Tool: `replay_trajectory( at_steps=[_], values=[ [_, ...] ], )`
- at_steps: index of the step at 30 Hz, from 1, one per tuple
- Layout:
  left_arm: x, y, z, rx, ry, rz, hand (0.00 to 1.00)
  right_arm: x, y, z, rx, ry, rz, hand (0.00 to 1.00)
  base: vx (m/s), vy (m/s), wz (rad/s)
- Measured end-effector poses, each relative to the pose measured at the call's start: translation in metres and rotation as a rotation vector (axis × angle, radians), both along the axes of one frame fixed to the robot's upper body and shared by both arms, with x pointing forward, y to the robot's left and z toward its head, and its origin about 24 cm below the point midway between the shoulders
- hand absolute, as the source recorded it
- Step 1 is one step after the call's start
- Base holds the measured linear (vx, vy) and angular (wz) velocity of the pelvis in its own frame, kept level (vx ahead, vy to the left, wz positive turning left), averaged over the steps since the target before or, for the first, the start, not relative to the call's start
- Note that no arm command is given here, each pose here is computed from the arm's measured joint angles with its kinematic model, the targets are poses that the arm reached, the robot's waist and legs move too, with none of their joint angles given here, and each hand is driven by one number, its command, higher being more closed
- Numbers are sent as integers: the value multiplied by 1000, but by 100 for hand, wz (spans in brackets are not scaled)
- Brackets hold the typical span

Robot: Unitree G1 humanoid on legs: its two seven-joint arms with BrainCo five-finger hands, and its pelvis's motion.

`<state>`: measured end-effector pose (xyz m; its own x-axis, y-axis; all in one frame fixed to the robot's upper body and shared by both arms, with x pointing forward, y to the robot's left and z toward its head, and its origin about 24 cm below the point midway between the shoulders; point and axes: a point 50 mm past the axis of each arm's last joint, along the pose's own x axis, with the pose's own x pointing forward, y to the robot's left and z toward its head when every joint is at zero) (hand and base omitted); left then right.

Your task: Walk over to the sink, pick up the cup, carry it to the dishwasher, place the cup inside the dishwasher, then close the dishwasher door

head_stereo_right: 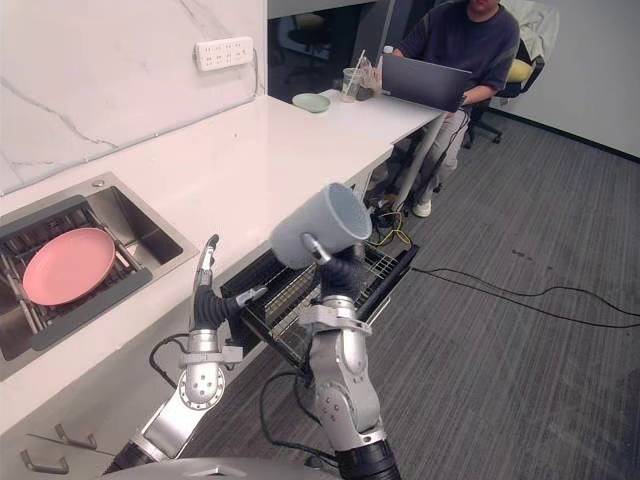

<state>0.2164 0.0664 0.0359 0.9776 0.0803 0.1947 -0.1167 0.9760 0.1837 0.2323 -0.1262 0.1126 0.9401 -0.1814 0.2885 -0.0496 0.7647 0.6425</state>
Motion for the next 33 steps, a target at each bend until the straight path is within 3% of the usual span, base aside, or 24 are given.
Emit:
replay_trajectory(
  at_steps=[5,8,12,14,20,25,33],
  values=[
    [-6,-5,-17,-50,110,-157,0,-3,-29,7,8,-21,-142,100,0,0,0],
    [-15,-14,-41,22,230,-377,0,-2,-48,0,-43,15,-224,100,0,0,0],
    [-31,-11,-80,138,431,-539,0,8,-71,-26,-194,158,-264,100,0,0,0],
    [-35,-3,-93,171,499,-539,0,11,-80,-35,-240,211,-267,100,0,0,0],
    [-43,57,-134,228,733,-333,0,37,-94,-56,-391,363,-234,100,-18,-17,19],
    [-49,113,-148,178,828,11,0,76,-83,-43,-545,385,-177,100,-49,-1,20],
    [-44,142,-143,67,798,241,0,132,-103,-11,-801,462,-111,100,-19,24,34]
  ],
)
